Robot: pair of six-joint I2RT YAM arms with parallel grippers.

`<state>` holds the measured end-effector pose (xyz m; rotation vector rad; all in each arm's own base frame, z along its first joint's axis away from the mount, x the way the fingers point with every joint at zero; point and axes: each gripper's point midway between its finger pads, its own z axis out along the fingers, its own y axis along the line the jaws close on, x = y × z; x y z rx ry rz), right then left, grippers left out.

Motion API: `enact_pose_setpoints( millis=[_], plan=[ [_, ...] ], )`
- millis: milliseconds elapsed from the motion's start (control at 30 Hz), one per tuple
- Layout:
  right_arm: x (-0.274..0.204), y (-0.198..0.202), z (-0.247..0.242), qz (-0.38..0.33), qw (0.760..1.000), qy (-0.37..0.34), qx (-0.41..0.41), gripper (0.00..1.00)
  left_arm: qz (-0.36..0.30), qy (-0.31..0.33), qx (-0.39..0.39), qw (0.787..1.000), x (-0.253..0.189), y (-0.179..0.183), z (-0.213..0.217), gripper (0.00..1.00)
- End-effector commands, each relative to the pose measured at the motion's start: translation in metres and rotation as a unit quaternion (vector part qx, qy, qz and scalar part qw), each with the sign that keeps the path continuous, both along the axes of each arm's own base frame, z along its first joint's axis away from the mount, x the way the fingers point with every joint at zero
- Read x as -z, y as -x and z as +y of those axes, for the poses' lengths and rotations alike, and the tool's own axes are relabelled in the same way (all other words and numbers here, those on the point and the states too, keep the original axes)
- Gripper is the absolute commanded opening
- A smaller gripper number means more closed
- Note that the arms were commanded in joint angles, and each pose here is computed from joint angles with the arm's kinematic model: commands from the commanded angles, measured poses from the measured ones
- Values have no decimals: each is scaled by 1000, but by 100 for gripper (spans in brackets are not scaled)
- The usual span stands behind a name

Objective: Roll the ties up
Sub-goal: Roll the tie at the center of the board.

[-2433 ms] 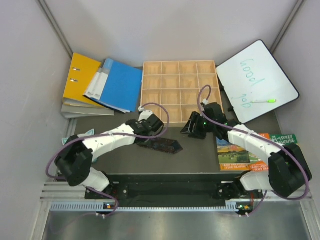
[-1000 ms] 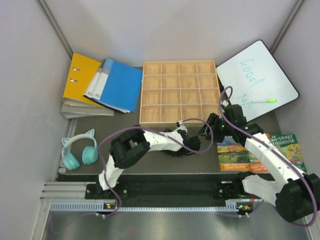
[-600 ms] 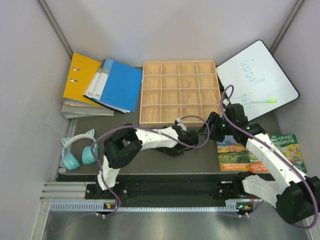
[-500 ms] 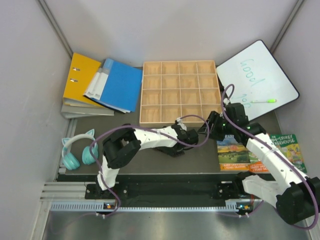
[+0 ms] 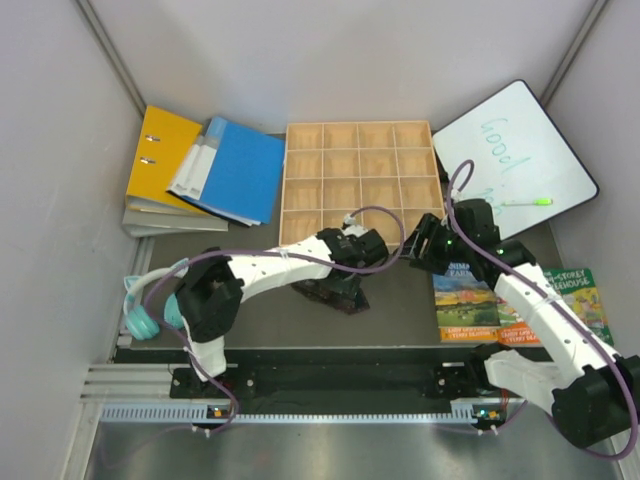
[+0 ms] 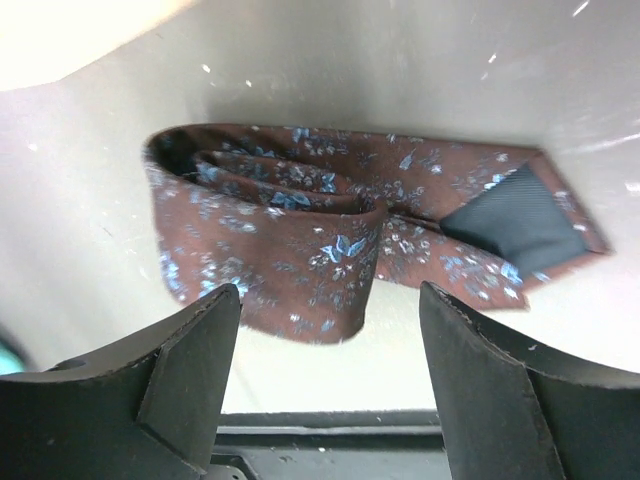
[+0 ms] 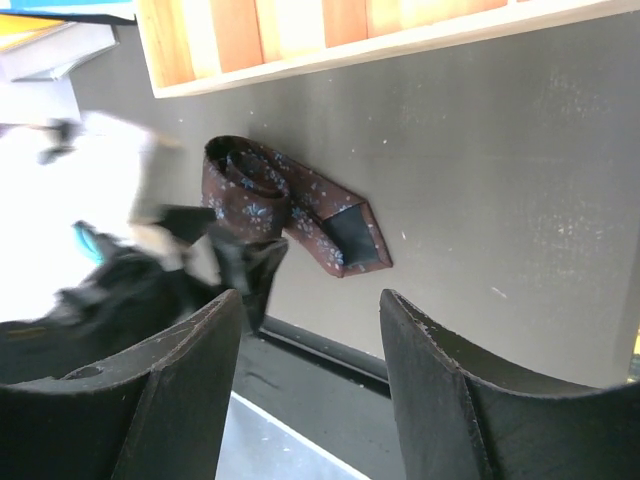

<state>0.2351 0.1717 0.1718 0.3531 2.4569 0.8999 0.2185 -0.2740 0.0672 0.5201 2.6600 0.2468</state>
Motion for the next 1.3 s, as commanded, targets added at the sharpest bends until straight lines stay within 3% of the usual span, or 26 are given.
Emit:
enact_pose_setpoints(
  millis=[0,133,300,567,867,1267],
  plan=[
    [-9,-10,6,-14,999,-27,10,58,-25,101,-17,994,-55,-11,-5,77],
    [-2,-6,20,-5,998,-57,-2,56,-24,156,-35,987,-78,-15,14,77],
    [5,5,61,8,998,-44,-34,54,-38,217,-69,973,-97,-31,61,79],
    [29,10,133,40,996,-46,-65,48,-14,289,-119,950,-85,-41,104,80],
    [51,2,181,36,991,-96,-87,49,10,354,-106,929,-70,-46,100,80],
    [95,5,182,74,991,-65,-89,45,40,386,-85,918,-43,-49,87,79]
  ],
)
